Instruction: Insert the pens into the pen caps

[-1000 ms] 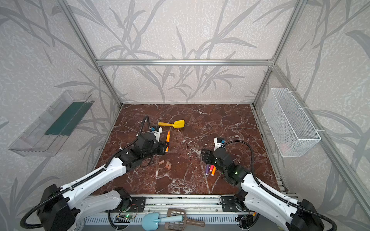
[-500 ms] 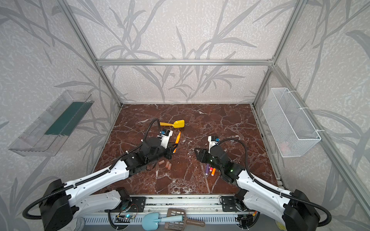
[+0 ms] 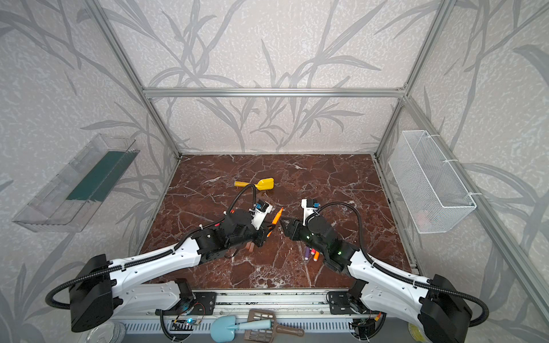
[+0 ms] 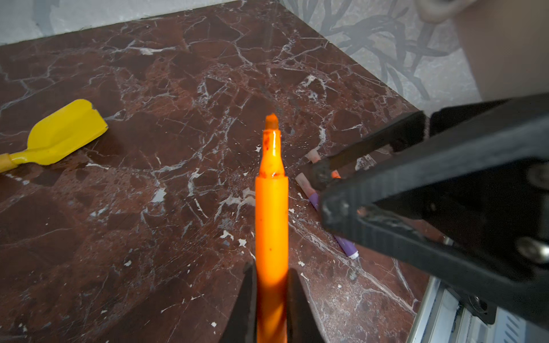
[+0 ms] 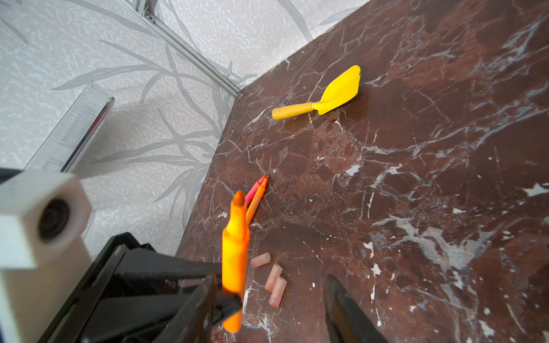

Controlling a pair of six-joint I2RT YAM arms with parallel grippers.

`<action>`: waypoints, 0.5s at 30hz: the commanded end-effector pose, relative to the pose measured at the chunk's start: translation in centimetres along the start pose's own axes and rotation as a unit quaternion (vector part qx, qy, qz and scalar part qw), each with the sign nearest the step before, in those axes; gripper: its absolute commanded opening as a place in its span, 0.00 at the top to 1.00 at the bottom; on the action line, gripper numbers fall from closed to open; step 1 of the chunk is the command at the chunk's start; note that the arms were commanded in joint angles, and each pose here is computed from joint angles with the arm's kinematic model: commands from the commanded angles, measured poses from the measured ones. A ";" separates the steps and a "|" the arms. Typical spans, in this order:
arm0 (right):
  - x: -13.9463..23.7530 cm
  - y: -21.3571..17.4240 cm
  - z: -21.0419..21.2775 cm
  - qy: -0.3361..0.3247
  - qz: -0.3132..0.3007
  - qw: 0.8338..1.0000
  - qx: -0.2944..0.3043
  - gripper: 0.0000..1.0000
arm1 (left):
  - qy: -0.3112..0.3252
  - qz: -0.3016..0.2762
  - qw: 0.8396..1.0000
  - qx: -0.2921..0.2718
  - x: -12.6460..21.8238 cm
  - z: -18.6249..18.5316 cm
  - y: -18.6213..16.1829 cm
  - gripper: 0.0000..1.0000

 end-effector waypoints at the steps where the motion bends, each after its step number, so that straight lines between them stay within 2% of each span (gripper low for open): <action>1: -0.3 1.0 1.4 0.020 -0.016 1.000 -0.008 0.45 | -0.004 -0.016 0.999 -0.037 0.2 -1.1 1.4 1.00; 7: -1.0 0.6 1.7 0.018 -0.008 1.000 -0.008 0.52 | -0.015 -0.002 0.998 -0.062 -0.4 -2.4 1.0 1.00; 15: -1.0 0.5 1.6 0.014 -0.008 1.000 -0.014 0.84 | -0.012 0.008 0.997 -0.078 -0.9 -3.0 0.9 1.00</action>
Point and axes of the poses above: each gripper's point midway between its finger pads, its own x axis back along the fingers, its own z axis along the line the jaws close on, y = z × x, the point moved 6 cm from there along x, back along the fingers
